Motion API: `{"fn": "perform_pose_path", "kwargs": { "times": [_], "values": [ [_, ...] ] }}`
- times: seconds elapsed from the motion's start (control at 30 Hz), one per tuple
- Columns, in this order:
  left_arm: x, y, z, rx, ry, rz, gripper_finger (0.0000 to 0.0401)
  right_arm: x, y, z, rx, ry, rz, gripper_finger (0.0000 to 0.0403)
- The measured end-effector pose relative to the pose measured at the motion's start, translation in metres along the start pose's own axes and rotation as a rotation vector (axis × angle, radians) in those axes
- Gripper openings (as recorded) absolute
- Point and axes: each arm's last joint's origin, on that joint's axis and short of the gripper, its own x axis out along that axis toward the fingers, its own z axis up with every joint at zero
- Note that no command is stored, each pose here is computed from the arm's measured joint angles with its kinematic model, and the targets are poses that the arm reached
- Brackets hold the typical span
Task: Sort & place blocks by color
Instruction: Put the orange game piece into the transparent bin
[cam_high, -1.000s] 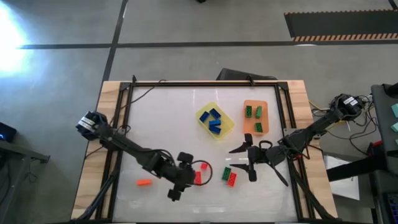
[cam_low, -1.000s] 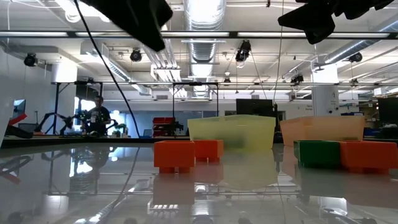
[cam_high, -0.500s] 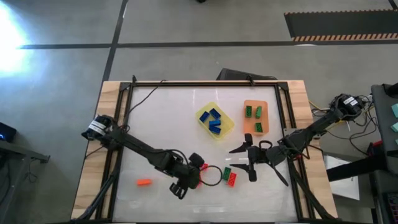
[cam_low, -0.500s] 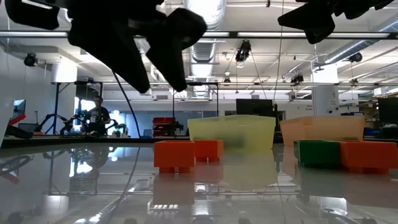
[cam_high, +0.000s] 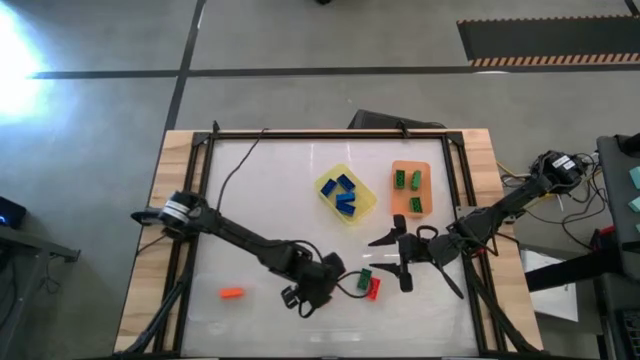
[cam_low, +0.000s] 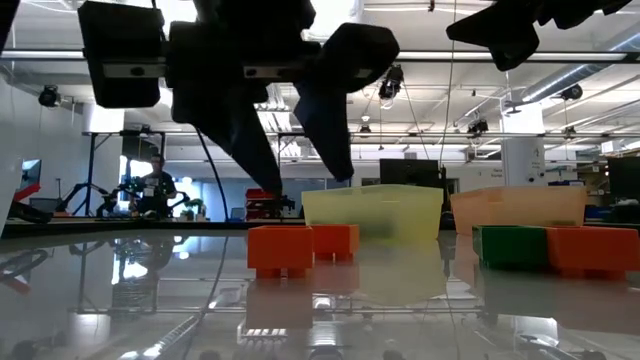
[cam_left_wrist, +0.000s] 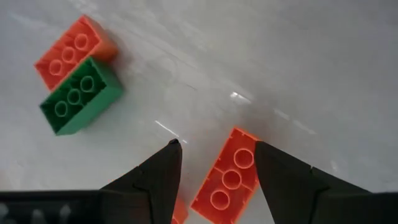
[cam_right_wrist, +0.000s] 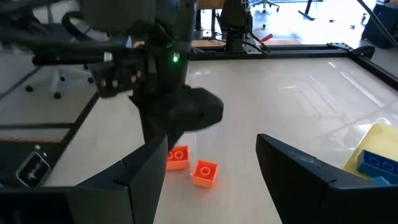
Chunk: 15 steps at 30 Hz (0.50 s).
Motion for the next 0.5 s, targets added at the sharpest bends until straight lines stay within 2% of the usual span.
{"fn": "perform_pose_path", "kwargs": {
  "times": [0.33, 0.5],
  "values": [
    [-0.009, 0.013, -0.004, 0.060, 0.014, 0.021, 0.0185, 0.000, 0.000, 0.000, 0.051, -0.005, -0.012, 0.0235],
    [-0.010, 0.011, -0.006, 0.065, 0.025, 0.004, 0.0185, 0.000, -0.001, 0.000, 0.052, -0.010, -0.032, 0.0235]
  ]
}}
